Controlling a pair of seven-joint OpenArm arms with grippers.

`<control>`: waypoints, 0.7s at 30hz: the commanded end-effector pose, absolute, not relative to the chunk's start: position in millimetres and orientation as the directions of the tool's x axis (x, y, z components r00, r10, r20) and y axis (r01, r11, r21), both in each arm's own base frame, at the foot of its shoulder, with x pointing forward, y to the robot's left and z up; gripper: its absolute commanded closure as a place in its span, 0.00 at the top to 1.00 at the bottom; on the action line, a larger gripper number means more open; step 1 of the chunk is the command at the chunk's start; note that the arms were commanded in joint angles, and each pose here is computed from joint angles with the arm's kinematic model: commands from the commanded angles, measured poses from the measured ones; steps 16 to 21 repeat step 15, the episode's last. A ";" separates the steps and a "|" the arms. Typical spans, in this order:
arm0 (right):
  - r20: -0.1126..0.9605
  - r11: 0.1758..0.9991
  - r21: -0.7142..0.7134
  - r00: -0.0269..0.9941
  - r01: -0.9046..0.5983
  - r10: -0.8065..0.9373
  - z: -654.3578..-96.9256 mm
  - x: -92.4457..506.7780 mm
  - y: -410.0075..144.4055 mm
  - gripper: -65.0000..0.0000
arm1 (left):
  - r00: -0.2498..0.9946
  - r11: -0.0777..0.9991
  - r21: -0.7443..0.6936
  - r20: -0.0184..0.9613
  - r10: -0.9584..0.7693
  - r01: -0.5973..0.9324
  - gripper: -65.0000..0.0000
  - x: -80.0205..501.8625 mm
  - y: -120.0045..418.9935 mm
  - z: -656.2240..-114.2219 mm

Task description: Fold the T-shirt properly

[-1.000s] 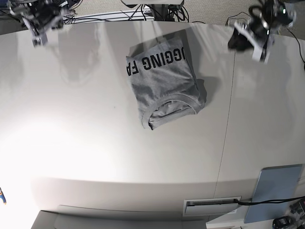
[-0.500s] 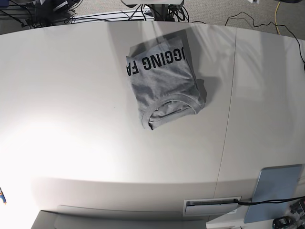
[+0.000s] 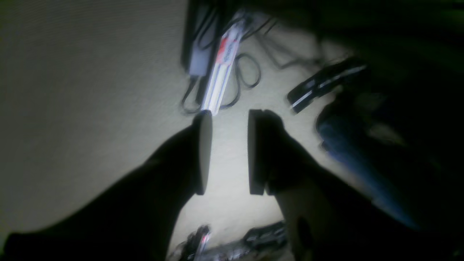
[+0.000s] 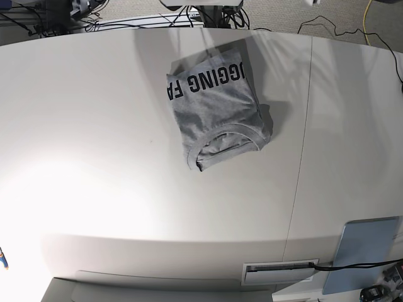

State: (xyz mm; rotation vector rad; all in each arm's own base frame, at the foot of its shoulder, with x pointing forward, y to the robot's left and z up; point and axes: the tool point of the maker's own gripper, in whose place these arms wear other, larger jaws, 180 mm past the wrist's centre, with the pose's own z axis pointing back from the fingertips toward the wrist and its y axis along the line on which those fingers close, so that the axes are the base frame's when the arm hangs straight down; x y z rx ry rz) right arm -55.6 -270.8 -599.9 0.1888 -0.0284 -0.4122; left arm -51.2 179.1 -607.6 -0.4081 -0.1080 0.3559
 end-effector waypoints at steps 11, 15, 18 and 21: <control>0.024 0.905 0.215 0.924 0.368 -0.381 -604.0 -7.7 -272.8 0.12 | 0.950 0.904 -0.298 -0.028 0.312 -0.306 0.27 -24.1 172.3 -633.9; 0.008 0.911 0.207 0.931 0.356 -0.365 -604.4 -11.6 -272.4 0.12 | 0.949 0.902 -0.304 -0.023 0.314 -0.306 0.27 -18.7 170.5 -634.4; 0.008 0.911 0.207 0.931 0.356 -0.365 -604.4 -11.6 -272.4 0.12 | 0.949 0.902 -0.304 -0.023 0.314 -0.306 0.27 -18.7 170.5 -634.4; 0.008 0.911 0.207 0.931 0.356 -0.365 -604.4 -11.6 -272.4 0.12 | 0.949 0.902 -0.304 -0.023 0.314 -0.306 0.27 -18.7 170.5 -634.4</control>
